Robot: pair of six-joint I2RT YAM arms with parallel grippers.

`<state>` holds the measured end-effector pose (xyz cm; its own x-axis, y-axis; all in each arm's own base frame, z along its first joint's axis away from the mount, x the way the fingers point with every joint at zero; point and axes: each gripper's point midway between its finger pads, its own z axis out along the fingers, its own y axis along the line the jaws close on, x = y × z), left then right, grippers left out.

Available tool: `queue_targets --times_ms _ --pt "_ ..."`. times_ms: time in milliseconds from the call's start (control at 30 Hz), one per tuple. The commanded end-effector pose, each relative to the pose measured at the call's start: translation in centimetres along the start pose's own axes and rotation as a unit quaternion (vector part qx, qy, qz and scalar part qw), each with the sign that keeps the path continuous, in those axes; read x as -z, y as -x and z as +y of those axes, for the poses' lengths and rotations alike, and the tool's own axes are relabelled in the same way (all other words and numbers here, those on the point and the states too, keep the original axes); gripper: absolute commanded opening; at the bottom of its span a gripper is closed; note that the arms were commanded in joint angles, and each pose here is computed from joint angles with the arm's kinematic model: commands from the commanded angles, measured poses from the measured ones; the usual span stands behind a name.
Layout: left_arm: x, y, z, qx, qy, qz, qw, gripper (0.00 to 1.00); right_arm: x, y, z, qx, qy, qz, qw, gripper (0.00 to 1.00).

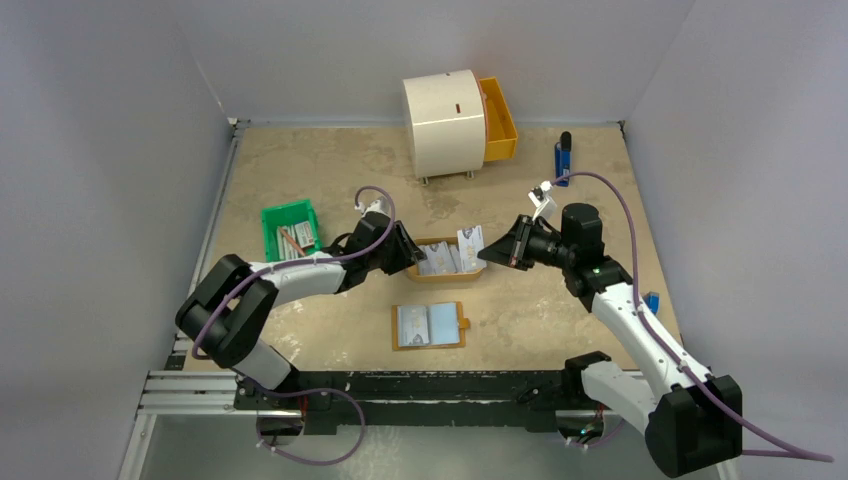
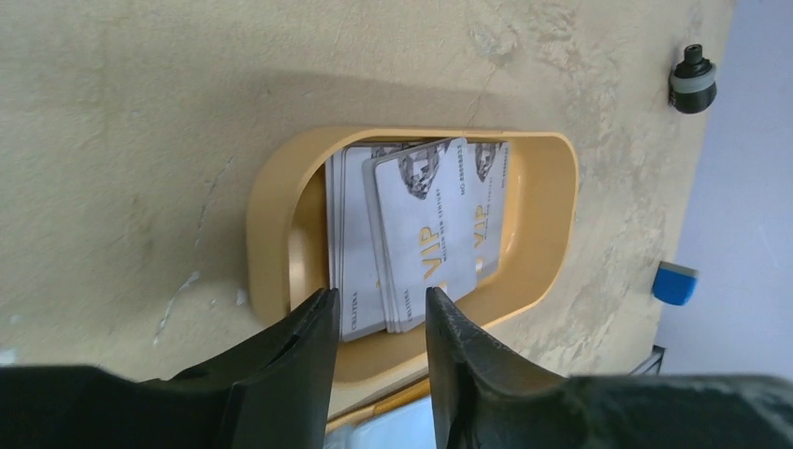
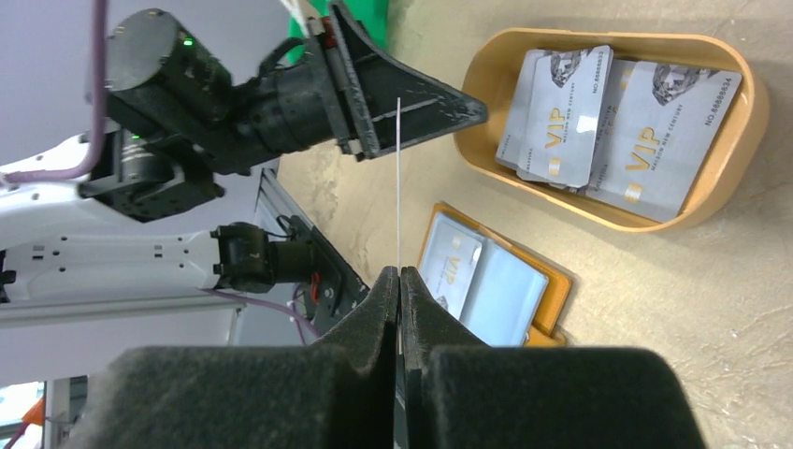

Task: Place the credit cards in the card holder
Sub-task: Place the credit card in the storage box, then insert the credit card into the card holder.

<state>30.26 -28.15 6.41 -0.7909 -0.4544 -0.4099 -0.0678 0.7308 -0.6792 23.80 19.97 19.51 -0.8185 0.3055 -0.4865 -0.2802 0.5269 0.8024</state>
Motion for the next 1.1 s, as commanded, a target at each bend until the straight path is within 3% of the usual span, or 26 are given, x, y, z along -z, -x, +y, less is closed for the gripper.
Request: queue_targets --times_ms 0,167,400,567,1067 --pt "3.1 3.4 -2.6 -0.036 -0.001 -0.044 0.998 0.4 0.7 0.4 0.3 0.027 -0.007 -0.012 1.0 0.0" --pt "7.4 3.1 -2.3 -0.08 0.044 -0.059 0.994 0.45 0.8 -1.6 -1.3 0.018 -0.034 0.009 0.999 0.0" --pt "9.6 -4.8 -2.9 -0.171 0.038 -0.021 0.984 0.45 -0.3 -7.7 -4.0 0.0 -0.09 0.077 0.993 0.0" --pt "9.5 -8.4 -3.4 -0.223 0.039 -0.016 0.974 0.46 0.1 -10.3 -6.0 -0.033 -0.121 0.1 0.987 0.0" --pt "4.7 -12.4 -4.3 -0.348 0.065 0.018 0.935 0.47 2.2 -11.0 -7.5 -0.062 -0.162 0.049 0.984 0.0"
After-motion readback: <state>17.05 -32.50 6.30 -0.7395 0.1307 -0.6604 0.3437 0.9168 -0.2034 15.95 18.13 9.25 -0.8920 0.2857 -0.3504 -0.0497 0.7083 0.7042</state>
